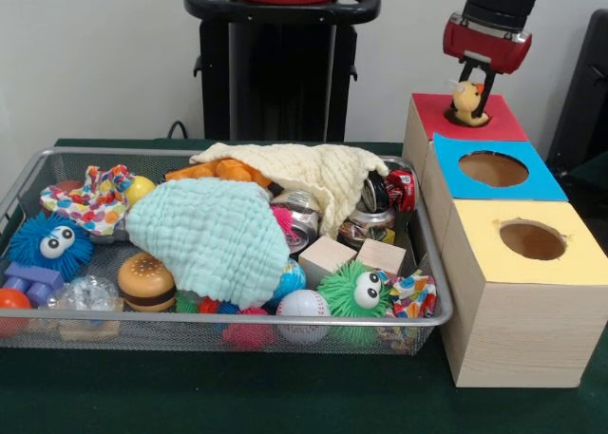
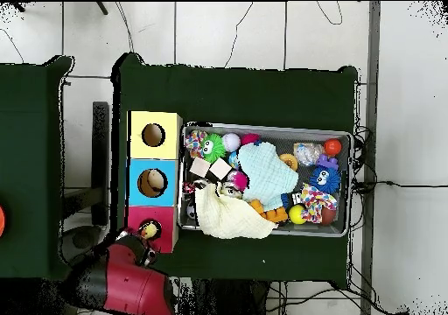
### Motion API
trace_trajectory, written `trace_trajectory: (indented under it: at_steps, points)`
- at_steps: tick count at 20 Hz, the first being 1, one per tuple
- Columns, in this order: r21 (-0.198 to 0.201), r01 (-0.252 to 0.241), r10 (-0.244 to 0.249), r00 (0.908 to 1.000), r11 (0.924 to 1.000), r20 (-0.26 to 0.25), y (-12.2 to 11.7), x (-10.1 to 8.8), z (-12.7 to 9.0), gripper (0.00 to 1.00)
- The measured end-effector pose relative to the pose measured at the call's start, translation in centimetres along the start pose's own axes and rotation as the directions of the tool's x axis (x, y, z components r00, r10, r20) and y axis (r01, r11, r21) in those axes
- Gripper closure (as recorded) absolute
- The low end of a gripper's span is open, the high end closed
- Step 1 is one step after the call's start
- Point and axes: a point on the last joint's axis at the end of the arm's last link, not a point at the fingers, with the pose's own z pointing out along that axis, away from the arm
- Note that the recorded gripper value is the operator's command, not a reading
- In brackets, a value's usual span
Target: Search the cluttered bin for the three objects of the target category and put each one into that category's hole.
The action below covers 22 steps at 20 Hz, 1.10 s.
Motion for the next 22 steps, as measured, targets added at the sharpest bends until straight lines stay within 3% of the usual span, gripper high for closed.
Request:
trace_trajectory:
  at_steps: [8,15,22]
  points:
    - [0.011,0.001,-0.001,1.0,0.9999,-0.007,0.2,-0.3,-0.2,1.0]
    - [0.044,-0.016,0.017,0.9997,0.9989,-0.017,-1.2,-0.8,-0.9,1.0]
    - [0.045,-0.022,0.022,0.9996,0.9988,-0.017,-1.4,-1.0,-1.2,1.0]
